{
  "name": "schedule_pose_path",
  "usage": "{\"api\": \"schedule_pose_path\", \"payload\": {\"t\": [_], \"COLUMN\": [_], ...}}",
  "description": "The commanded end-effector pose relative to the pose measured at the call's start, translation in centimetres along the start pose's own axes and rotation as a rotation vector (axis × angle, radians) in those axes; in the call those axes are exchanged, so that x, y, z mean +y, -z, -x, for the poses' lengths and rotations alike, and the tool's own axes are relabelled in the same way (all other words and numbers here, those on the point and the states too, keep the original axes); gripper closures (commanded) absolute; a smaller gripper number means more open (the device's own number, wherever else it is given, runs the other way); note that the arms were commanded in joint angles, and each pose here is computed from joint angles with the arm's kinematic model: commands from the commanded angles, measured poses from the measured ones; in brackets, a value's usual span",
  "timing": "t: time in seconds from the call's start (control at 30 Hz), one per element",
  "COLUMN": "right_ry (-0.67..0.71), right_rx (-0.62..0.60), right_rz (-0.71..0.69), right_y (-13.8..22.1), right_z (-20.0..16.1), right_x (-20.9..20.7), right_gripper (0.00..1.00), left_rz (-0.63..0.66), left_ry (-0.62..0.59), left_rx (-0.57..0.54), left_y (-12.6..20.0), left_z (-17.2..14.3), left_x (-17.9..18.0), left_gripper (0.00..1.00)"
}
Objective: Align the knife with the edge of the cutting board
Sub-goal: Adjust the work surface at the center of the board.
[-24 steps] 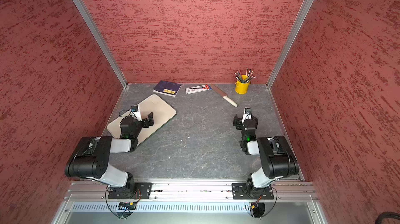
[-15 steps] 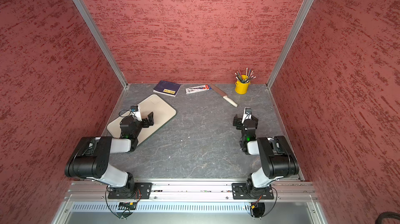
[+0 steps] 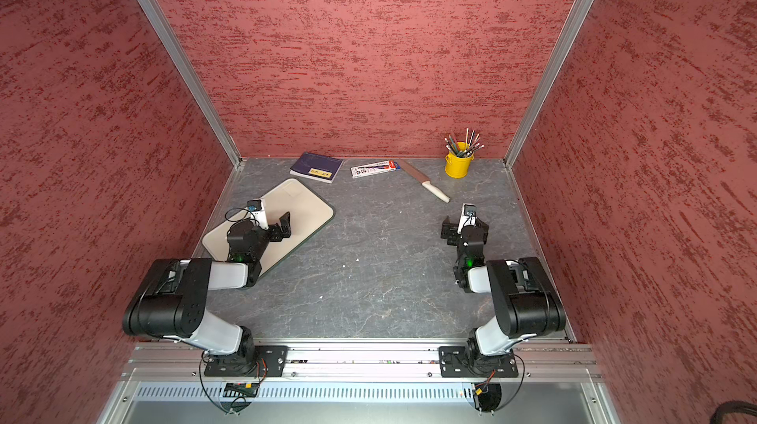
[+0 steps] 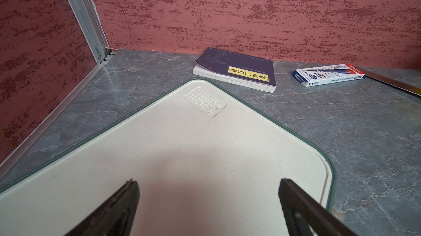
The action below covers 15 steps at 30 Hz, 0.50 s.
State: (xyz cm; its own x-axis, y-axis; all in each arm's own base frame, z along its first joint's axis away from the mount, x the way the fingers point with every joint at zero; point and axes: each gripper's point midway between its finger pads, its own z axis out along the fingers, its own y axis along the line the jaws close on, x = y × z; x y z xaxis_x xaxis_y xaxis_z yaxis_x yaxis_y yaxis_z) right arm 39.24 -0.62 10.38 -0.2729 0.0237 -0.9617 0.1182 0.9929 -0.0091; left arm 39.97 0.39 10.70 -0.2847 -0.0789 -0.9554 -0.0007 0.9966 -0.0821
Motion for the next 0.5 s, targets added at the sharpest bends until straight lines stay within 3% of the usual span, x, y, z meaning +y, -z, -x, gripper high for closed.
{"api": "schedule_pose_path", "payload": {"t": [0.0,0.07,0.17,0.23,0.3,0.37,0.4,0.47], "right_ry": [0.032,0.022,-0.102,-0.253,-0.477,-0.641,-0.6,-0.436], "right_rx": [-0.115,-0.135,-0.127,-0.101,-0.026,0.034,0.067,0.104], "right_rz": [0.104,0.116,0.048,-0.083,-0.326,-0.531,-0.51,-0.274], "right_y": [2.0,3.7,6.2,7.9,10.2,13.3,13.8,13.1], "right_z": [4.8,7.0,9.7,10.2,7.5,4.4,4.1,4.8], "right_x": [1.7,1.9,0.2,-2.4,-6.5,-9.4,-9.3,-6.0], "right_gripper": [0.02,0.02,0.02,0.02,0.02,0.01,0.02,0.01], "left_rz": [-0.01,-0.011,-0.012,-0.015,0.011,0.179,0.226,0.222], "left_ry": [0.003,0.002,0.003,0.005,0.004,0.001,-0.006,0.032], "left_rx": [-0.02,-0.019,-0.019,-0.019,-0.028,-0.071,-0.072,0.024], "left_y": [0.0,0.0,0.0,0.0,0.1,1.2,2.1,3.8], "left_z": [0.7,0.6,0.6,0.6,0.8,2.4,3.2,4.2], "left_x": [-0.1,-0.1,-0.1,-0.1,0.2,1.6,1.7,1.3], "left_gripper": [0.0,0.0,0.0,0.0,0.0,0.0,0.0,0.0]}}
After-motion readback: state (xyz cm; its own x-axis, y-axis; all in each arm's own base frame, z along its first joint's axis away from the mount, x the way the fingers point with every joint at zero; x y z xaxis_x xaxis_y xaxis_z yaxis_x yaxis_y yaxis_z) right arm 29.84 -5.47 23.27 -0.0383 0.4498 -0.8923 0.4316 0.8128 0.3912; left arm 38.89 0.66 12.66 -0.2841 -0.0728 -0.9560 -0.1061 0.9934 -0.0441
